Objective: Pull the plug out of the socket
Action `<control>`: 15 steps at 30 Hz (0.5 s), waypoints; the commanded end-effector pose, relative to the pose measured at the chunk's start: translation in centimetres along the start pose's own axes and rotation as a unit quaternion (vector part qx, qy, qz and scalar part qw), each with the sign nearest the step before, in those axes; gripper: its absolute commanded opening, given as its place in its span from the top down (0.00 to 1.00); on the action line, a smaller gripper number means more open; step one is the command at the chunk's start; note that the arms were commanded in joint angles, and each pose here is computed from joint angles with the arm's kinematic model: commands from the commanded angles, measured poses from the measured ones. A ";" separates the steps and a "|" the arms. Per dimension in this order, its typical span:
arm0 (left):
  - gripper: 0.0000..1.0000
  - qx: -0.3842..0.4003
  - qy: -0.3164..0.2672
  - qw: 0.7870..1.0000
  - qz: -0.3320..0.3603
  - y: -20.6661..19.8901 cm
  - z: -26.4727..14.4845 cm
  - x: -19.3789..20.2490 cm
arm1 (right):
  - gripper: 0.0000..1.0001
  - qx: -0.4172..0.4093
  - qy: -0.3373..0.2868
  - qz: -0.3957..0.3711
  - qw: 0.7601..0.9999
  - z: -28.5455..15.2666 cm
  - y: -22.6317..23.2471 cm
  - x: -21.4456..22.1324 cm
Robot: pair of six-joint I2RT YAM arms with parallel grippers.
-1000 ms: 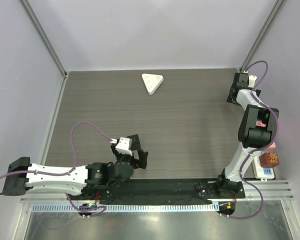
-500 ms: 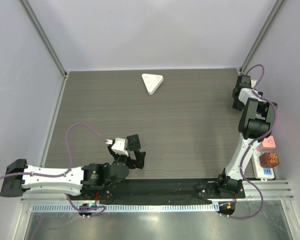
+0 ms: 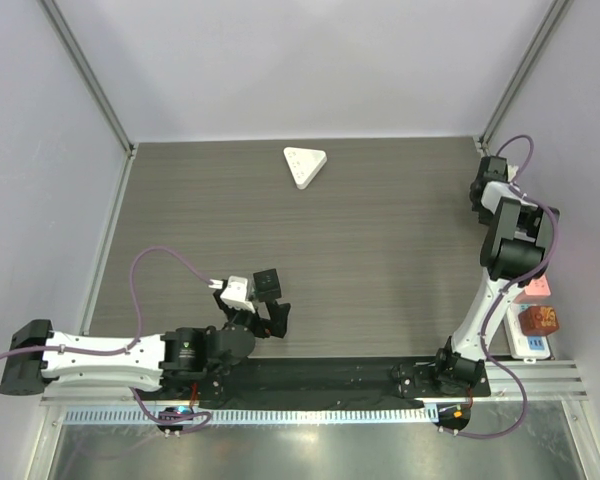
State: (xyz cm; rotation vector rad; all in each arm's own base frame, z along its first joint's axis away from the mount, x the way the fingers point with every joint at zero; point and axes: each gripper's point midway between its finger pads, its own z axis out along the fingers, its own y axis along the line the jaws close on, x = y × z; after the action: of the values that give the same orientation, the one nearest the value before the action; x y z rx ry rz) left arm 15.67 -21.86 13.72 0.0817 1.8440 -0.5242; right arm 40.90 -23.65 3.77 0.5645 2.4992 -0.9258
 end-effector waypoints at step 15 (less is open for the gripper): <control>0.03 -0.017 -0.016 1.000 0.012 -0.7 0.6 -0.8 | 0.78 -0.172 -0.106 -0.115 0.973 -17.6 20.8 3.7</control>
State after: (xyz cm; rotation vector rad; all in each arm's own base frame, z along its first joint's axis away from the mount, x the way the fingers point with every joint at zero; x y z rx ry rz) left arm 15.71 -21.97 12.12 0.1397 1.8687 -0.4502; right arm 44.24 -1.78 3.82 -0.0093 2.4684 -0.8670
